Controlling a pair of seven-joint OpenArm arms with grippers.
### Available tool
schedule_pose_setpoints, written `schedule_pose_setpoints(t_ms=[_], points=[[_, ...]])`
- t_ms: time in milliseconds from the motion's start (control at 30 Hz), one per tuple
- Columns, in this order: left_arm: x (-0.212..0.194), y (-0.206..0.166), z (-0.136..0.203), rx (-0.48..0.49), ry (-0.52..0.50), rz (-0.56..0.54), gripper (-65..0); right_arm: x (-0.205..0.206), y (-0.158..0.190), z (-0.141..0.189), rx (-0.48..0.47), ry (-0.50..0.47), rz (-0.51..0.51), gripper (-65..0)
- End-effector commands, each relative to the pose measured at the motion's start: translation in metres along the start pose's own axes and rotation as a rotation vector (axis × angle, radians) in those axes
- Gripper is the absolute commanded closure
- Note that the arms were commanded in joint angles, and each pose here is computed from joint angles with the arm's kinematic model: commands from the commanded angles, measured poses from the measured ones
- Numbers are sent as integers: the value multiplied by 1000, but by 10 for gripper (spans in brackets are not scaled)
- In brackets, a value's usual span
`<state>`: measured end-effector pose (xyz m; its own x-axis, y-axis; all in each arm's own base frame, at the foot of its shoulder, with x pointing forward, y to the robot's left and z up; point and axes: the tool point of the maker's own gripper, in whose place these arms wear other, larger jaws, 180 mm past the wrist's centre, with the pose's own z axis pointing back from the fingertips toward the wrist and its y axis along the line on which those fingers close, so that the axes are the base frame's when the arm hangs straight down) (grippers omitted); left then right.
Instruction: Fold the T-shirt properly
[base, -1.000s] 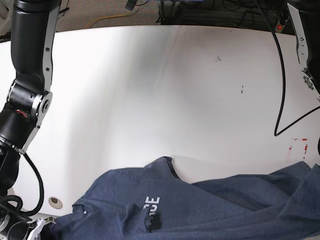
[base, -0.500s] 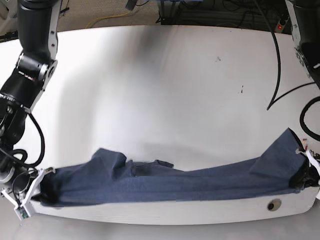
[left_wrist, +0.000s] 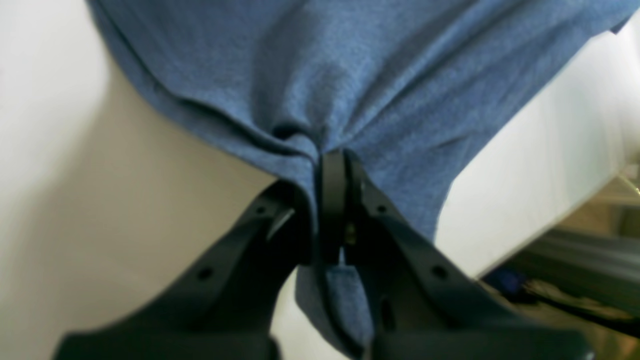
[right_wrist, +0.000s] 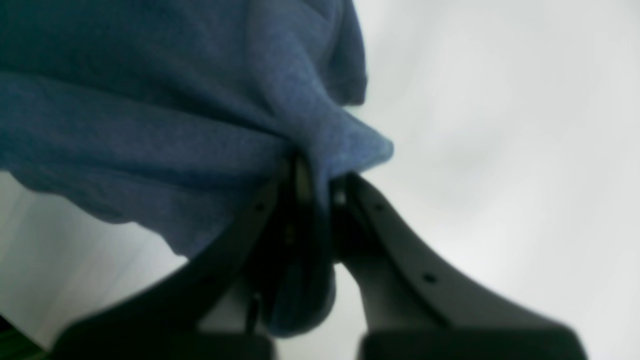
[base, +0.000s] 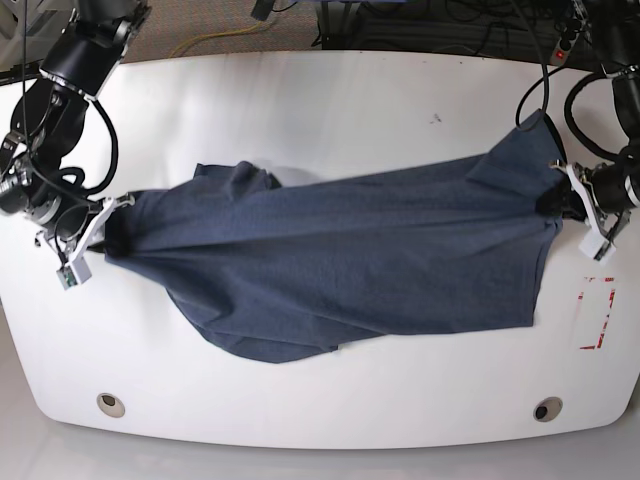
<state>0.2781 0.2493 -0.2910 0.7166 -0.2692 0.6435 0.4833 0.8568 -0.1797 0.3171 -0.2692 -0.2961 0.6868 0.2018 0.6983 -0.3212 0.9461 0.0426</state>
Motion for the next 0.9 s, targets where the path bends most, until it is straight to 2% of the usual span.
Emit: schedule_pose_setpoints(t_ms=[0,233,400,633,767,867], points=[[-17,-7,2,-14,26,6,0,-7,-6,9,-27,-10,-13,0],[-77,-26,-2,-59,162,75,0,-76,6,13,-15,101,-123,0],[-105,-33,1,-71,226,114,0,-107,14,15,-6,150,-179,0],[-130,-30,3,-22,309,116,0,-136,38,13,35,199,-226,0],[-128,-30,1,10,296,116,0,-136,44,8,46,196,-236,0],[-105,-29,-2,31,228,78,0,-119,41,2,46,151,-231,0]])
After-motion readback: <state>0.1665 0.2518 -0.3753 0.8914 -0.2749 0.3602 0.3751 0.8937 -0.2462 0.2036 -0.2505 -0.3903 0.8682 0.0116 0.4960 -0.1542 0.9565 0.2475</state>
